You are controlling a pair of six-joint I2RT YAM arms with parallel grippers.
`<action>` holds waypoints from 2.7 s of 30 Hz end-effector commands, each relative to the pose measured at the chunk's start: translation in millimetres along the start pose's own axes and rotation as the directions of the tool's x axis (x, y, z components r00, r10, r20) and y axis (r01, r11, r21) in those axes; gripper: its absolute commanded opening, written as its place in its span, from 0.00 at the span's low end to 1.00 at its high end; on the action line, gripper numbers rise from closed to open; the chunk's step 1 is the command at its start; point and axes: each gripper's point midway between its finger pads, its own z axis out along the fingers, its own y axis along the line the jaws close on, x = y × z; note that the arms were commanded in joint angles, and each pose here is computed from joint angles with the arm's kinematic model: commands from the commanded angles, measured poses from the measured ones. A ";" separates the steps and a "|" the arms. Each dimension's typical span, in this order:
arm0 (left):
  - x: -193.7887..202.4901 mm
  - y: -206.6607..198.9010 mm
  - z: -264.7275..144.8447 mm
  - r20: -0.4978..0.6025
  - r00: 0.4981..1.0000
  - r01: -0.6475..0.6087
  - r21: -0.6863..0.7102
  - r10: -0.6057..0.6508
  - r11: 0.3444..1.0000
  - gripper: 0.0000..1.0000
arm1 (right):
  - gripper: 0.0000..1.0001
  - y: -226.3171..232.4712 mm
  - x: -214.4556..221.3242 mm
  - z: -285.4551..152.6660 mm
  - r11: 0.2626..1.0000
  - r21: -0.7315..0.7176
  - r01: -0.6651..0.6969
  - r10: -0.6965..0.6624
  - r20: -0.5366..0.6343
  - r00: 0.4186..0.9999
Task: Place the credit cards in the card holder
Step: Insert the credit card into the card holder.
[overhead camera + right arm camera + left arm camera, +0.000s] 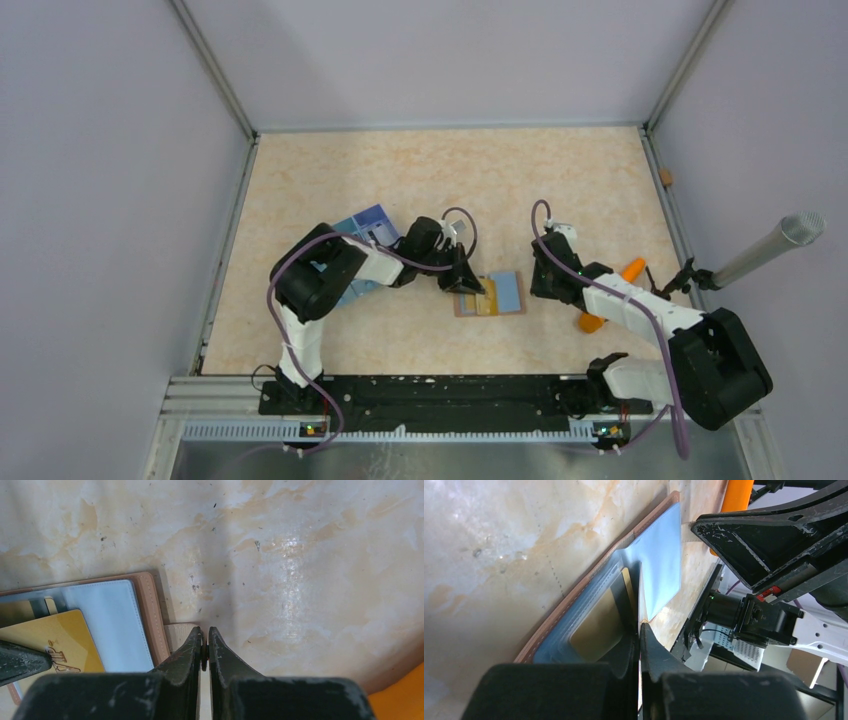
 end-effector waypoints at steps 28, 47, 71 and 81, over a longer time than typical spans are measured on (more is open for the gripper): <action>-21.4 21.4 0.0 0.020 0.995 -0.092 -0.051 0.094 0.994 0.00 | 0.00 4.5 -6.6 1.1 1.000 -0.014 -0.024 0.024 0.006 1.000; 7.0 21.8 10.0 0.014 1.000 -0.012 -0.008 0.012 1.000 0.00 | 0.00 4.3 -6.1 -1.4 0.999 -0.019 -0.029 0.029 0.008 1.000; 12.8 32.7 4.2 0.089 0.993 0.085 -0.027 -0.082 0.996 0.00 | 0.00 -2.0 -5.8 -6.1 0.999 0.005 -0.047 0.047 0.018 0.999; 14.2 29.2 15.6 0.049 0.996 0.076 -0.004 -0.076 0.997 0.00 | 0.00 -1.2 -7.2 -6.0 0.999 0.005 -0.048 0.048 0.019 0.999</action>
